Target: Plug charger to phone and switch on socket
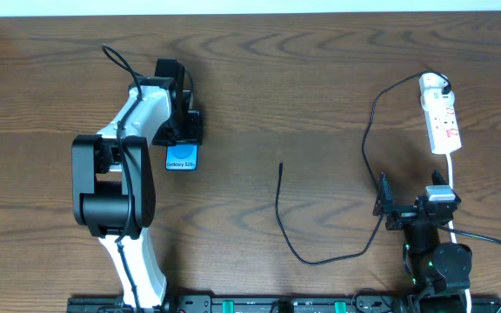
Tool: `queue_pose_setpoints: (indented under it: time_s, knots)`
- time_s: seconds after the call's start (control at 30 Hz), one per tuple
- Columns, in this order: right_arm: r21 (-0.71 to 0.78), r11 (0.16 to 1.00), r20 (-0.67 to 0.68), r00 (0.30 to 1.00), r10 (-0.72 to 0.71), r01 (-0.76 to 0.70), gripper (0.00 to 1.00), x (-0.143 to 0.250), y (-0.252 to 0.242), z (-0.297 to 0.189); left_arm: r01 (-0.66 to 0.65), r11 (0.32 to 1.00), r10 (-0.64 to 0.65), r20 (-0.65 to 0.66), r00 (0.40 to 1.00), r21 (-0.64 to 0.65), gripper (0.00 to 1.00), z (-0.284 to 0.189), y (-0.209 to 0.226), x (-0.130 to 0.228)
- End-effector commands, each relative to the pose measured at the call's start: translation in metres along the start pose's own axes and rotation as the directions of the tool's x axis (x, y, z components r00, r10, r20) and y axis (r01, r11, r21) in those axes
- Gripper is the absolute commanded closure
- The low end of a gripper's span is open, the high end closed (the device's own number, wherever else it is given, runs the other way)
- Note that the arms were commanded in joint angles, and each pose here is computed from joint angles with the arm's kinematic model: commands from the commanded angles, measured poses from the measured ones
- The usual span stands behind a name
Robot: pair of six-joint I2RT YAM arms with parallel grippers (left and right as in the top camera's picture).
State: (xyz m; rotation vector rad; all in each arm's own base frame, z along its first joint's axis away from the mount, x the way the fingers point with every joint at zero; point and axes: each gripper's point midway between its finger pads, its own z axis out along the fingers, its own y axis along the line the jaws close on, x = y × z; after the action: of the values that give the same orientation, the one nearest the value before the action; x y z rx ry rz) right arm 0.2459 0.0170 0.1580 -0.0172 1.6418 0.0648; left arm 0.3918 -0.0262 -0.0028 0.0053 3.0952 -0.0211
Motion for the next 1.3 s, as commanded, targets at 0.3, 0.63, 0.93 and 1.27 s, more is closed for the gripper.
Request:
queue_pose_setpoints:
  time_s: [0.3, 0.63, 0.93, 1.27]
  knots:
    - [0.003, 1.0, 0.003, 1.0, -0.015, 0.015, 0.01, 0.0, 0.0, 0.0, -0.006, 1.0, 0.005, -0.103, 0.995, -0.011, 0.93, 0.022, 0.002, 0.025]
    - [0.003, 1.0, 0.003, 1.0, -0.015, 0.015, 0.01, 0.0, 0.0, 0.0, -0.006, 1.0, 0.006, -0.063, 0.998, -0.009, 0.93, -0.001, 0.002, 0.015]
    - [0.003, 1.0, 0.003, 1.0, -0.015, 0.015, 0.01, 0.0, 0.0, 0.0, -0.007, 1.0, 0.007, 0.041, 0.999, -0.004, 0.93, -0.038, 0.001, 0.003]
    - [0.003, 1.0, 0.003, 1.0, -0.015, 0.015, 0.01, 0.0, 0.0, 0.0, -0.019, 0.998, 0.007, 0.173, 0.985, 0.065, 0.92, -0.088, -0.011, -0.006]
